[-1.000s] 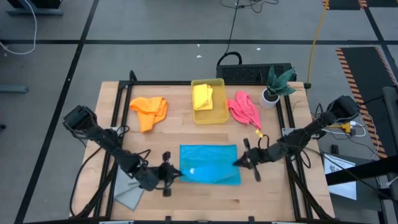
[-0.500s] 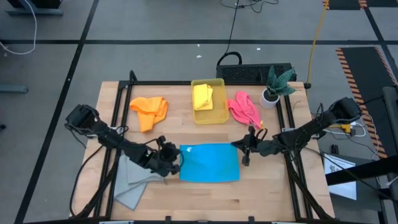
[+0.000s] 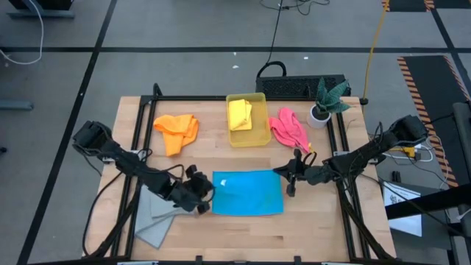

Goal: Fold microfiber towels
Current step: Fold the blue microfiber towel

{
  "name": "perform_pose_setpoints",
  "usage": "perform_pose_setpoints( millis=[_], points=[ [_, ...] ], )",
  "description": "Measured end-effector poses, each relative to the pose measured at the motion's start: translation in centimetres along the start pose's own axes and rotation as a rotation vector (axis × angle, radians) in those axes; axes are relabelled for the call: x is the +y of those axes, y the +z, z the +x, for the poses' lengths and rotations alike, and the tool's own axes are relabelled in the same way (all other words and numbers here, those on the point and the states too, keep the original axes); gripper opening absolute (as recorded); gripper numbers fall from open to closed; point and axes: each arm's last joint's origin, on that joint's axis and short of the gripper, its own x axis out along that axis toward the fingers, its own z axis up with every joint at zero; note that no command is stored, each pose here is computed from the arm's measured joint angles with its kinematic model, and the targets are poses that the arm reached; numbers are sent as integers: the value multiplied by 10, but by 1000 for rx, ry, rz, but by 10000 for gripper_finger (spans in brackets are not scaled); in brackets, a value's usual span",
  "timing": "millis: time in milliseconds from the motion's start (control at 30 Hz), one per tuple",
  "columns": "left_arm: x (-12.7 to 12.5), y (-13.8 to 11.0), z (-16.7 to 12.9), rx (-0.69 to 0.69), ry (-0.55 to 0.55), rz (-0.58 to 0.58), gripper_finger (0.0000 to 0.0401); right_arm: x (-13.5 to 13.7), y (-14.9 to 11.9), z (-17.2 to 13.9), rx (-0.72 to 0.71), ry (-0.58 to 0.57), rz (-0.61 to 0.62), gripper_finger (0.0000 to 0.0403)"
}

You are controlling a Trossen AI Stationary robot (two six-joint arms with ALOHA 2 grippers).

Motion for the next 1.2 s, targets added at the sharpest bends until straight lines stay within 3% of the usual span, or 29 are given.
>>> perform_pose_setpoints(
  millis=[233,433,567,667,800,967,1033,1100,1167,1200],
  points=[
    [20,-9,29,77,169,-6,4,-4,-1,2,15,-23,-4,0],
    [28,-7,38,61,240,25,6,-16,-11,5,40,-82,-14,0],
    [32,1,33,-27,326,93,7,-27,-18,4,23,-223,-42,0],
    [39,5,37,-12,361,168,7,-33,-17,5,-20,-298,-72,0],
    [46,10,41,14,355,158,5,-35,-12,5,-85,-288,-108,0],
    [31,8,30,11,237,201,4,-19,-11,2,-84,-6,-141,0],
    [19,6,21,-6,154,219,4,-7,-13,-2,-57,200,-136,0],
    [4,2,7,-26,50,249,6,11,-15,-11,-31,495,-120,0],
    [-17,3,-9,-62,-147,262,7,29,-16,-24,-20,748,-95,0],
    [-28,1,-17,-73,-263,288,4,36,-17,-31,-26,816,-88,0]
  ],
)
